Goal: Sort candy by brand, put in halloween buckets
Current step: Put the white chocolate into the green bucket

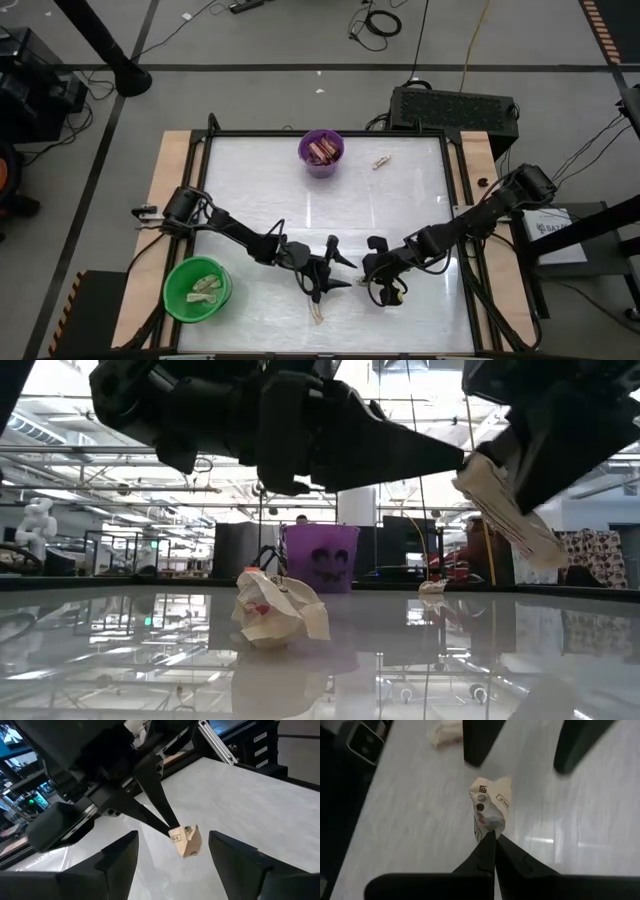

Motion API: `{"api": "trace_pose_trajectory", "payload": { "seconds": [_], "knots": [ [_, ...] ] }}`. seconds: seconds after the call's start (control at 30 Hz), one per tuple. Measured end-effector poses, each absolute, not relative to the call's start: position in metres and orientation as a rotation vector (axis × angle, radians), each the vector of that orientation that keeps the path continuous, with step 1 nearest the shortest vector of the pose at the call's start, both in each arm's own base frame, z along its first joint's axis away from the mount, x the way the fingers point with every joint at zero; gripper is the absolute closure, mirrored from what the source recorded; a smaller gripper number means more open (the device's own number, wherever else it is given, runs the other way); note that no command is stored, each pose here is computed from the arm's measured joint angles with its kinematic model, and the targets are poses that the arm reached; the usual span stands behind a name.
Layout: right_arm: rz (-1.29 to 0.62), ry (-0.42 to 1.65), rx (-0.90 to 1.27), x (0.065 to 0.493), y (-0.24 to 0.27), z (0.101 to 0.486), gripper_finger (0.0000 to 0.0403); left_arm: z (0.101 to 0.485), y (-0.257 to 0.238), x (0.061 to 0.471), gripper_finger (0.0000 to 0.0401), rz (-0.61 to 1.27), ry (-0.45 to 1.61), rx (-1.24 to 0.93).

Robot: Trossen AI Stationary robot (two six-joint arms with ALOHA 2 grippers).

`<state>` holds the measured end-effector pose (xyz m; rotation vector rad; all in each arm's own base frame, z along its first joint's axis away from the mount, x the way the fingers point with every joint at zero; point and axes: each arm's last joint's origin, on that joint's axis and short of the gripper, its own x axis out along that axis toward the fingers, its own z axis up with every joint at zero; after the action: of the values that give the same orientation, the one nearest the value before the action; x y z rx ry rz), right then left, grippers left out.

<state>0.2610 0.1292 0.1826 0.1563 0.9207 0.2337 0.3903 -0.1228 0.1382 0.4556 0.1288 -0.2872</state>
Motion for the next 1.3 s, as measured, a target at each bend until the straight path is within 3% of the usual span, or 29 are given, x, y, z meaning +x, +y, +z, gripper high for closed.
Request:
{"api": "trace_pose_trajectory", "payload": {
  "seconds": [0.47,1.17,1.3],
  "knots": [
    [0.239,0.873,0.131,0.2669,0.1238,0.1852,0.0402,0.1368,-0.1192,0.3921,0.0164,-0.316,0.161,0.375],
    [0.251,0.864,0.11,0.2672,0.124,0.1855,0.0402,0.136,-0.1155,0.393,0.0388,-0.31,0.171,0.375],
    [0.251,0.863,0.11,0.2672,0.124,0.1855,0.0401,0.136,-0.1158,0.3929,0.0395,-0.311,0.169,0.381]
  ]
}}
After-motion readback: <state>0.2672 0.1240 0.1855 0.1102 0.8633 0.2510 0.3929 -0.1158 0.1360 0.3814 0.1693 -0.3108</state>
